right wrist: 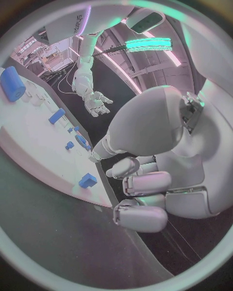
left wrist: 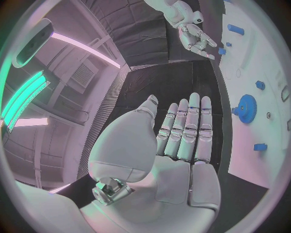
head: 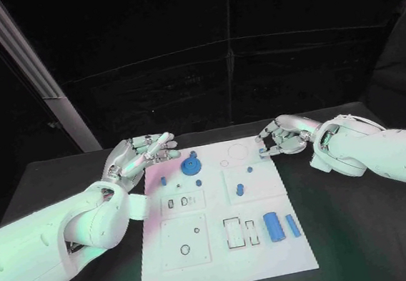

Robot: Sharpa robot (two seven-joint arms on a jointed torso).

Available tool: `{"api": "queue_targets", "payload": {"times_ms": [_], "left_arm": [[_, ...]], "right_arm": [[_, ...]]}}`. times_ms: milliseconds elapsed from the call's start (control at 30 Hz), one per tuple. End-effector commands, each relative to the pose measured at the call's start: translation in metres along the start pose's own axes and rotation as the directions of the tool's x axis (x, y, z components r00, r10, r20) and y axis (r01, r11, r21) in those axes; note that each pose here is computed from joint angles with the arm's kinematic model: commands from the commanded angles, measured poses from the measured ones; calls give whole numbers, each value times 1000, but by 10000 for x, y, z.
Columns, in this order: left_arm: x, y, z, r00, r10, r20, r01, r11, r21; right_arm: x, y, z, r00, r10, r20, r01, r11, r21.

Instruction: Assemble the parts on the task board

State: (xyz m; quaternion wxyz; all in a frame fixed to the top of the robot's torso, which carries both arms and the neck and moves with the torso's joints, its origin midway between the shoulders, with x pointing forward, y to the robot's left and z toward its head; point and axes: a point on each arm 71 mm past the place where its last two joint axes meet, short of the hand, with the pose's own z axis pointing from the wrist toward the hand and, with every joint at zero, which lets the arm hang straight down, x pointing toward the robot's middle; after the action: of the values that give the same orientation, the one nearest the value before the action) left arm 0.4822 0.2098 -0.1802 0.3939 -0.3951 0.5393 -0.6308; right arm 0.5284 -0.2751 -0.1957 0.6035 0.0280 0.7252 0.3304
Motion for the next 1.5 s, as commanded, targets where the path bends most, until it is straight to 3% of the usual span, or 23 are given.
{"api": "queue_targets", "payload": {"times_ms": [33, 800, 1500], "left_arm": [[9, -3, 3, 1000, 2, -12, -2, 1000, 8], [7, 11, -1, 1000, 2, -14, -2, 1000, 4], [10, 18, -1, 1000, 0, -17, 0, 1000, -3]], "right_arm": [[30, -13, -5, 1000, 8, -18, -8, 1000, -18], [142, -169, 34, 1000, -7, -15, 7, 999, 38], [188, -154, 77, 1000, -3, -27, 4, 999, 37]]}}
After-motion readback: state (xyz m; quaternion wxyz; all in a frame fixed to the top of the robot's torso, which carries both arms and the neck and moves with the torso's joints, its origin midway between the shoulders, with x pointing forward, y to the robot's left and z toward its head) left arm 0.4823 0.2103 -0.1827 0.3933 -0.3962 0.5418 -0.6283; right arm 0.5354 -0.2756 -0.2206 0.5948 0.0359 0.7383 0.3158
